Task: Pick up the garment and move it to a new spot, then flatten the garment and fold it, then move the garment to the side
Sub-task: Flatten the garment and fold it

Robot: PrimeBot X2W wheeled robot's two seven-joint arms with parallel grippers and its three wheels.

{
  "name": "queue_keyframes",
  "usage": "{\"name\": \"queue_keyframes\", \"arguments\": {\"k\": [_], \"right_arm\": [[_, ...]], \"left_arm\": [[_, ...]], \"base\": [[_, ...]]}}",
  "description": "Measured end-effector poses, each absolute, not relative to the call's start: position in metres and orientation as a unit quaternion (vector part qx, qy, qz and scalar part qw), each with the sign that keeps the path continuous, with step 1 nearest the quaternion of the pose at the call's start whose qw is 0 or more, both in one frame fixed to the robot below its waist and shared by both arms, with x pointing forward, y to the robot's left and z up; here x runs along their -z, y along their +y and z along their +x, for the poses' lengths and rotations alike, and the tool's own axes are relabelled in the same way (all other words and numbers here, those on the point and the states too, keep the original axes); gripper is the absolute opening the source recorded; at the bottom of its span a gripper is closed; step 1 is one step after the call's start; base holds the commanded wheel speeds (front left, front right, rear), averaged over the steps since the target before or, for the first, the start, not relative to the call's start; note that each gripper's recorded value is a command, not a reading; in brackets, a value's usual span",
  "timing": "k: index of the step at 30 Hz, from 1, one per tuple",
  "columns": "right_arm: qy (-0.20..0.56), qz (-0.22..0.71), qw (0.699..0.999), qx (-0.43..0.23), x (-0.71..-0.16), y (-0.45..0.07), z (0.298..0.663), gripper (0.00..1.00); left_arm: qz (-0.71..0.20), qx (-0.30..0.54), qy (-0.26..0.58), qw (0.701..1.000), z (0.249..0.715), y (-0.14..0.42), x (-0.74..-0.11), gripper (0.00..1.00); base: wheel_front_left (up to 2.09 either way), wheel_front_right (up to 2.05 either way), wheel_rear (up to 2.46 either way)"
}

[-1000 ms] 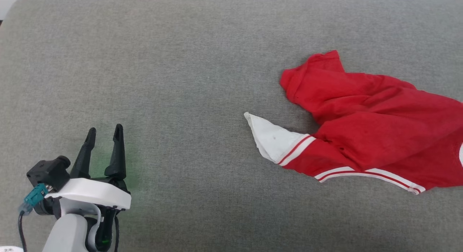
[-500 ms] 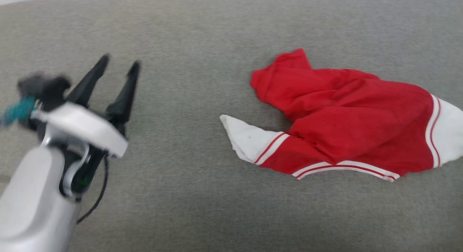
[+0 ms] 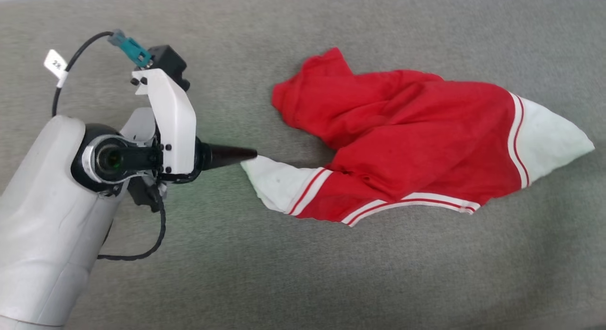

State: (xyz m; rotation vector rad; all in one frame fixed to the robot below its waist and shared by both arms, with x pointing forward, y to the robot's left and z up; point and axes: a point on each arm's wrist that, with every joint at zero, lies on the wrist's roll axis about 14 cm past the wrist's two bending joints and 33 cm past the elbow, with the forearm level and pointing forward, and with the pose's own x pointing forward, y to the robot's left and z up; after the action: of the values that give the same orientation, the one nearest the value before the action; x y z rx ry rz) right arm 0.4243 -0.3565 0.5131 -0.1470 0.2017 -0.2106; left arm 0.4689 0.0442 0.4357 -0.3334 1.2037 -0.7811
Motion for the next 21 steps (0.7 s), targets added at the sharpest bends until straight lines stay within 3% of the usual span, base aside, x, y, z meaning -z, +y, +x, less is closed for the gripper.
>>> {"name": "queue_keyframes", "arguments": {"k": [4,10,11,12,13,16,21], "right_arm": [[0.115,-0.075,0.984,0.11,-0.503,-0.358,0.421,1.0],[0.124,-0.08,0.982,0.118,-0.496,-0.362,0.42,1.0],[0.125,-0.082,0.982,0.117,-0.496,-0.362,0.421,1.0],[0.124,-0.083,0.982,0.115,-0.496,-0.36,0.423,1.0],[0.122,-0.084,0.983,0.112,-0.496,-0.359,0.426,1.0],[0.116,-0.085,0.984,0.101,-0.498,-0.352,0.433,1.0],[0.1,-0.09,0.988,0.077,-0.507,-0.337,0.449,1.0]], "left_arm": [[-0.149,0.349,0.604,0.701,0.461,0.041,-0.418,1.0],[-0.194,0.356,0.624,0.668,0.458,0.027,-0.413,1.0],[-0.197,0.359,0.625,0.664,0.456,0.026,-0.414,0.65],[-0.199,0.362,0.624,0.664,0.456,0.025,-0.414,0.41],[-0.211,0.362,0.62,0.663,0.457,0.023,-0.416,0.0],[-0.227,0.371,0.6,0.671,0.46,0.019,-0.423,0.0],[-0.259,0.373,0.484,0.748,0.501,0.028,-0.457,0.0]], "base": [[0.0,0.0,0.0],[0.0,0.0,0.0],[0.0,0.0,0.0],[0.0,0.0,0.0],[0.0,0.0,0.0],[0.0,0.0,0.0],[0.0,0.0,0.0]]}}
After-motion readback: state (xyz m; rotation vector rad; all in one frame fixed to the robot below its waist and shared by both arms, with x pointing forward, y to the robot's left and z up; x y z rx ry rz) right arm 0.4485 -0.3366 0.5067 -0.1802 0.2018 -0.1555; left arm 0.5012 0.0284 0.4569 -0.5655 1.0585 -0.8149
